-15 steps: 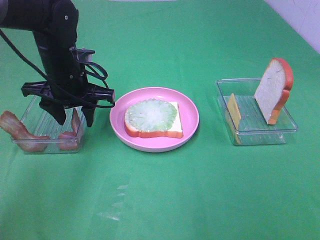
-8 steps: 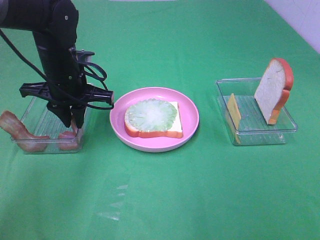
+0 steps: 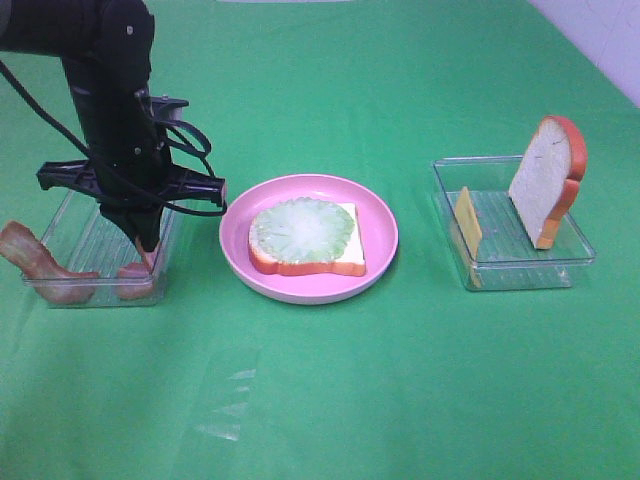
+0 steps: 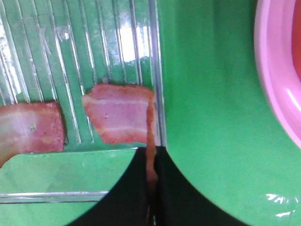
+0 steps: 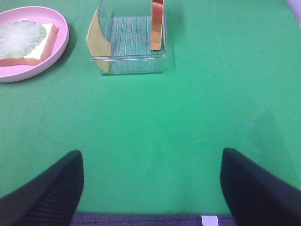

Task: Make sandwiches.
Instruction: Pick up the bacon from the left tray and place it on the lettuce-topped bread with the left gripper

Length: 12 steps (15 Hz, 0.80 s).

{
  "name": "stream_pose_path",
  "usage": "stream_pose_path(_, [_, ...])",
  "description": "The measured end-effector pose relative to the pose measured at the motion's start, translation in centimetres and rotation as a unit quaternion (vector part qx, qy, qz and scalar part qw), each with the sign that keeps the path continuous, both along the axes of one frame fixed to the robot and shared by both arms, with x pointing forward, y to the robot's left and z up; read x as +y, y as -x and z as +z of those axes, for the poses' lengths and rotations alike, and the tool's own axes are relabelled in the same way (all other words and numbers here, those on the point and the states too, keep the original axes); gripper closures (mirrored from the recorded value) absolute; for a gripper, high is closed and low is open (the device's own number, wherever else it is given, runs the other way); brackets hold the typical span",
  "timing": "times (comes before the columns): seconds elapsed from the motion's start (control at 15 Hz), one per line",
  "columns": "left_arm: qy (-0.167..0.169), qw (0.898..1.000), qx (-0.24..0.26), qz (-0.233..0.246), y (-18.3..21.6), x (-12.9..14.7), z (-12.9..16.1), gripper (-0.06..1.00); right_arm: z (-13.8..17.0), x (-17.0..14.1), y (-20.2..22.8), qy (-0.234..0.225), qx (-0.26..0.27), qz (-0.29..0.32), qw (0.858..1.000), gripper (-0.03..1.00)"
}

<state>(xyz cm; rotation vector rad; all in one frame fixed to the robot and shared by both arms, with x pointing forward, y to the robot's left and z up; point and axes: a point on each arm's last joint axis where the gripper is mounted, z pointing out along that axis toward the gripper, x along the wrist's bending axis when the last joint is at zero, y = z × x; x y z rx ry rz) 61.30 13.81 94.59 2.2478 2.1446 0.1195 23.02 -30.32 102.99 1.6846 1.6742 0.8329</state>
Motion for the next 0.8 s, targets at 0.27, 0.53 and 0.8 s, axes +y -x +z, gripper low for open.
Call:
stream_pose_path(0.27, [0.029, 0.998, -0.063, -0.009, 1.0, 0.4, 5.6, 0.94, 0.0, 0.0, 0.0, 0.0, 0.0, 0.0, 1.0, 0.19])
stream_pose_path(0.53, [0.117, 0.983, -0.131, -0.058, 1.9, -0.4, 12.4, 0.94, 0.0, 0.0, 0.0, 0.0, 0.0, 0.0, 1.0, 0.19])
stream_pose_path(0.8, [0.248, 0.949, -0.161, -0.106, 0.8, -3.3, 15.1, 0.94, 0.0, 0.0, 0.0, 0.0, 0.0, 0.0, 1.0, 0.19])
